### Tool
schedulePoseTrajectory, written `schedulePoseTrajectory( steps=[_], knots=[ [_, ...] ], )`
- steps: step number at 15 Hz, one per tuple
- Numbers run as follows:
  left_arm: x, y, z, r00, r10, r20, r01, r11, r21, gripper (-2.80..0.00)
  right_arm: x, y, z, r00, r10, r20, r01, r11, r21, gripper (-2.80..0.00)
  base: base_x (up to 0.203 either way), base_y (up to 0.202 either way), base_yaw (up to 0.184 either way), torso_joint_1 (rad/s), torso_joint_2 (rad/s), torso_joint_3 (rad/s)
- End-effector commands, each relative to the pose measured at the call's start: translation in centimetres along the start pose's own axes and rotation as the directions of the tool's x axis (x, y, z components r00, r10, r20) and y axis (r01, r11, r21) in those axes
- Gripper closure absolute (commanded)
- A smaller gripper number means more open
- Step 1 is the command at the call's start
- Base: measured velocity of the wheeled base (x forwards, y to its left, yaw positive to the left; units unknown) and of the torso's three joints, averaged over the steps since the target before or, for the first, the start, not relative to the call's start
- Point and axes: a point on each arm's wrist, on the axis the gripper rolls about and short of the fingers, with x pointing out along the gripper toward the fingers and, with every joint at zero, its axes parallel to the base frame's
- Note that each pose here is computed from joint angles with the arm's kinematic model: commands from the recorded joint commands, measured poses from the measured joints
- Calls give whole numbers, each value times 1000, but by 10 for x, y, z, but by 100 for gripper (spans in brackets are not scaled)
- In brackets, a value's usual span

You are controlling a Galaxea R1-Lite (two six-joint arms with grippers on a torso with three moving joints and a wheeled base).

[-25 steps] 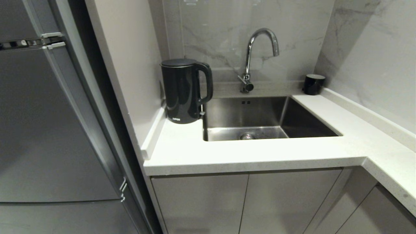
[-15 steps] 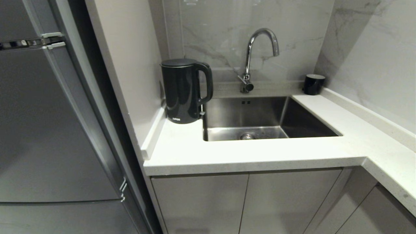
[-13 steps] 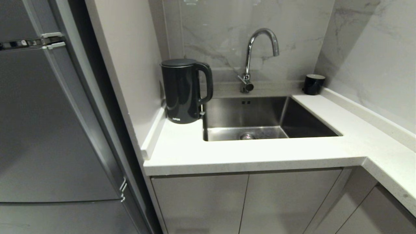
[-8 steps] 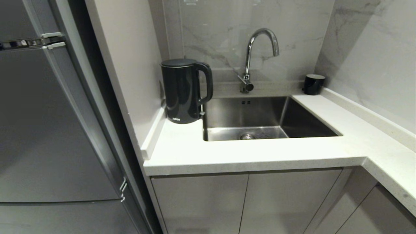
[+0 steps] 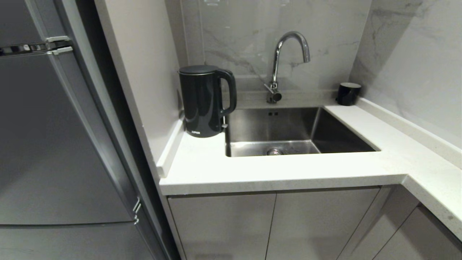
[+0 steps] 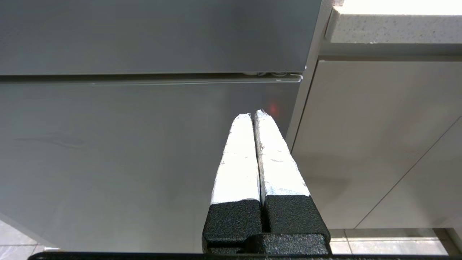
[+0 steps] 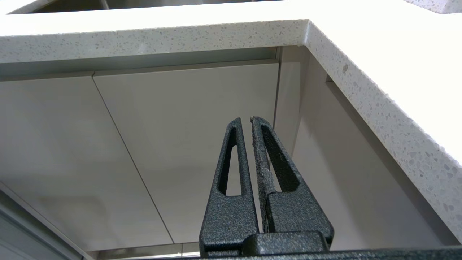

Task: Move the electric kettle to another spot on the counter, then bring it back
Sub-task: Grab the kettle

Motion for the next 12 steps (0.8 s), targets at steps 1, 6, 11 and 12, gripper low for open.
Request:
schedulePoseTrajectory(
  steps=[1,6,11,12],
  knots=[
    [0,0,0,1000,2,-2,-2,1000,0,0,0,0,0,1000,1,0,-1,1000,0,0,0,0,0,0,0,0],
    [0,0,0,1000,1,-2,-1,1000,2,0,0,0,0,1000,1,0,-1,1000,0,0,0,0,0,0,0,0],
    [0,0,0,1000,2,-2,-2,1000,0,0,0,0,0,1000,1,0,-1,1000,0,0,0,0,0,0,0,0],
    [0,0,0,1000,2,-2,-2,1000,0,0,0,0,0,1000,1,0,-1,1000,0,0,0,0,0,0,0,0]
  ],
)
